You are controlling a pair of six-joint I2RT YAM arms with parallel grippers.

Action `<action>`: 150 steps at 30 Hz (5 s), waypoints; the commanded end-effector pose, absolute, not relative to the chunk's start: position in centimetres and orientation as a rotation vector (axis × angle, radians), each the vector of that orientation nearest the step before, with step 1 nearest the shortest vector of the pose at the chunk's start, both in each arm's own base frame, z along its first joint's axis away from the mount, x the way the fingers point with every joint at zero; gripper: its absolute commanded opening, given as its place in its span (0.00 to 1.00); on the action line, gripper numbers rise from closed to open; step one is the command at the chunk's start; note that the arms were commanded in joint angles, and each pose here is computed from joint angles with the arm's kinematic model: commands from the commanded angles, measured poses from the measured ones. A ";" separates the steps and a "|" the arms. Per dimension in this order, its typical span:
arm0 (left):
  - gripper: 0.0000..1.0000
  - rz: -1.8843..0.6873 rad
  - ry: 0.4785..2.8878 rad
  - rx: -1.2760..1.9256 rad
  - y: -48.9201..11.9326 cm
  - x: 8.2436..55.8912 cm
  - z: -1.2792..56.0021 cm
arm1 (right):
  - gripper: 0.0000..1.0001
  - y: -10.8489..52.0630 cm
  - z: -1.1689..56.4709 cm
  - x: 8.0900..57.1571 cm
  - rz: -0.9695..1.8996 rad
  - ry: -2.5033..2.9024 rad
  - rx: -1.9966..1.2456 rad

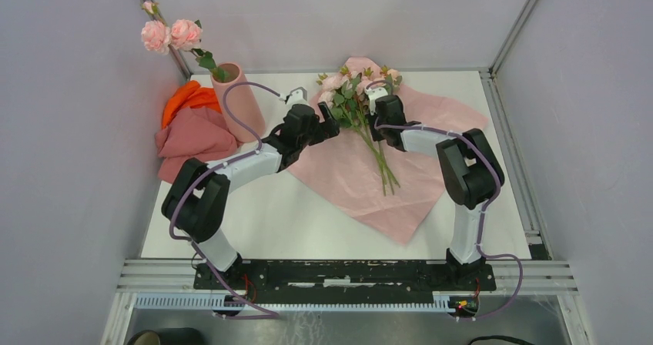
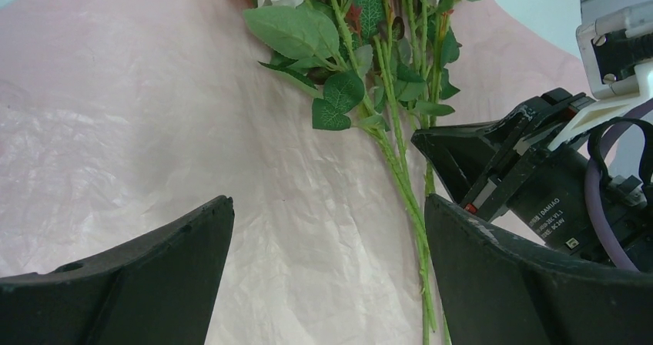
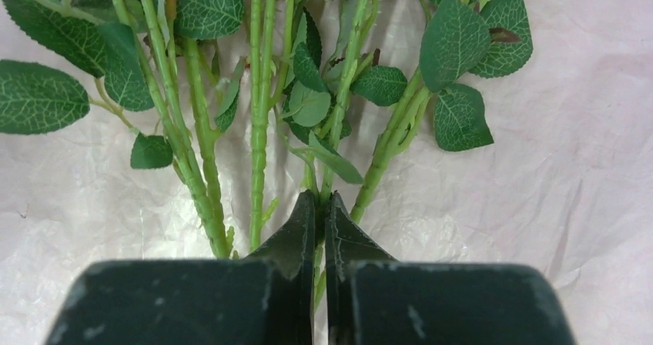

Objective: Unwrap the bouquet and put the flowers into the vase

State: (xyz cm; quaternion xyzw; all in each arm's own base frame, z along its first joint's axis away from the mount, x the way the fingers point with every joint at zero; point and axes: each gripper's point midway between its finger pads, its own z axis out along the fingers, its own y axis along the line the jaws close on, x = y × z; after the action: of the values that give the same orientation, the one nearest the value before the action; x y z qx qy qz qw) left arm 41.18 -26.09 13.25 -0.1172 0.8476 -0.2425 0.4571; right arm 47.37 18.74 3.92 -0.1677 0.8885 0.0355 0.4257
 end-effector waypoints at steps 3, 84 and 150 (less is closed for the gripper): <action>0.98 -0.694 1.996 -0.277 -27.4 42.3 16.5 | 0.00 19.3 9.6 47.4 0.162 2.086 -0.397; 0.02 -1.029 1.639 0.029 -34.3 47.0 31.4 | 0.45 20.4 33.3 35.5 0.373 1.544 -0.426; 0.02 0.308 1.095 -0.135 -1.6 48.0 54.7 | 0.44 17.7 25.4 38.9 0.267 1.721 -0.429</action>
State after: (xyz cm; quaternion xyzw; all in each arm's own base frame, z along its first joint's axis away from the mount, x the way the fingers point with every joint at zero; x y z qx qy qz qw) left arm 47.75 -3.00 55.80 -0.0298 0.5216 0.1554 0.8384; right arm 38.67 17.44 24.59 -0.1916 0.7597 0.1072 0.6121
